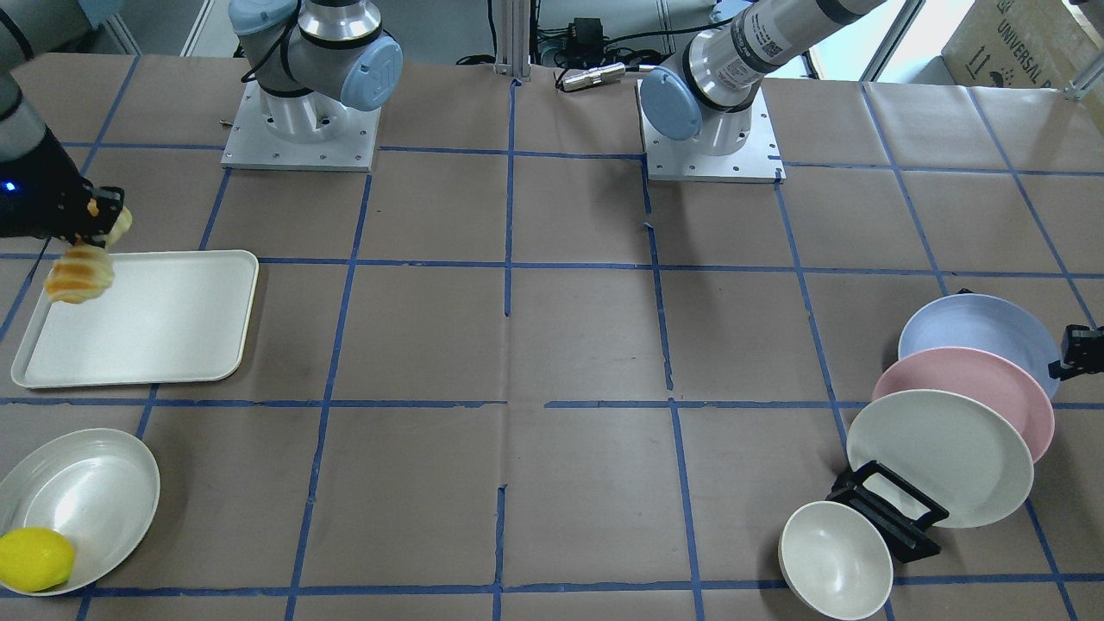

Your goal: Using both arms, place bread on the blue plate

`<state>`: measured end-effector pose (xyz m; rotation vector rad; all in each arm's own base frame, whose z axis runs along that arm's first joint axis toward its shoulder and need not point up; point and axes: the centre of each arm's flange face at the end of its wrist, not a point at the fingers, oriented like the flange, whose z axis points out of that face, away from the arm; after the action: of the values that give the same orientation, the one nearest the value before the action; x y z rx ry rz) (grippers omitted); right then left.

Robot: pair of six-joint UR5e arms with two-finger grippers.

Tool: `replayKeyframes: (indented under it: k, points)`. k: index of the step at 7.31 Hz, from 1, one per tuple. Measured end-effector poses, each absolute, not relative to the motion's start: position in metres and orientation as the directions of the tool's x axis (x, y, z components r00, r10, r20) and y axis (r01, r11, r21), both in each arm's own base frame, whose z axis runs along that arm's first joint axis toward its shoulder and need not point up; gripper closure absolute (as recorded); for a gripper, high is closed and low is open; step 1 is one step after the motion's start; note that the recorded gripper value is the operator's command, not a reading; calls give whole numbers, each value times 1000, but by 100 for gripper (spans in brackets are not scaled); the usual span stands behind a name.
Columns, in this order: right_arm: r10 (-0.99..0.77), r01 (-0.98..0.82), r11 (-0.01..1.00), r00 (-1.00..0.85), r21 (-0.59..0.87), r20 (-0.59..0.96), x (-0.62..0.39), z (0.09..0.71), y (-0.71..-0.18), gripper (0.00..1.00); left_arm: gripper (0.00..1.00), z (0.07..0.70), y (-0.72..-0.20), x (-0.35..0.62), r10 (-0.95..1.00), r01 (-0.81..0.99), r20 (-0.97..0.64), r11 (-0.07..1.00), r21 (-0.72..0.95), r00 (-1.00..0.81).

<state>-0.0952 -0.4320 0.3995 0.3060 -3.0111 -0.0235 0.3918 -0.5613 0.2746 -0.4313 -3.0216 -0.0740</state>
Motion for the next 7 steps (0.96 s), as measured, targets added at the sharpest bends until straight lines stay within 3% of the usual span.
replayKeyframes:
  k: [3, 7]
  points:
    - [-128, -125, 991, -988, 44, 86, -64, 495, -427, 90, 89, 316, -557, 392, 321, 323, 49, 946, 38, -946]
    - [-79, -73, 995, -993, 70, 84, 75, 476, -457, 90, 89, 399, -521, 379, 344, 346, 38, 936, 72, -938]
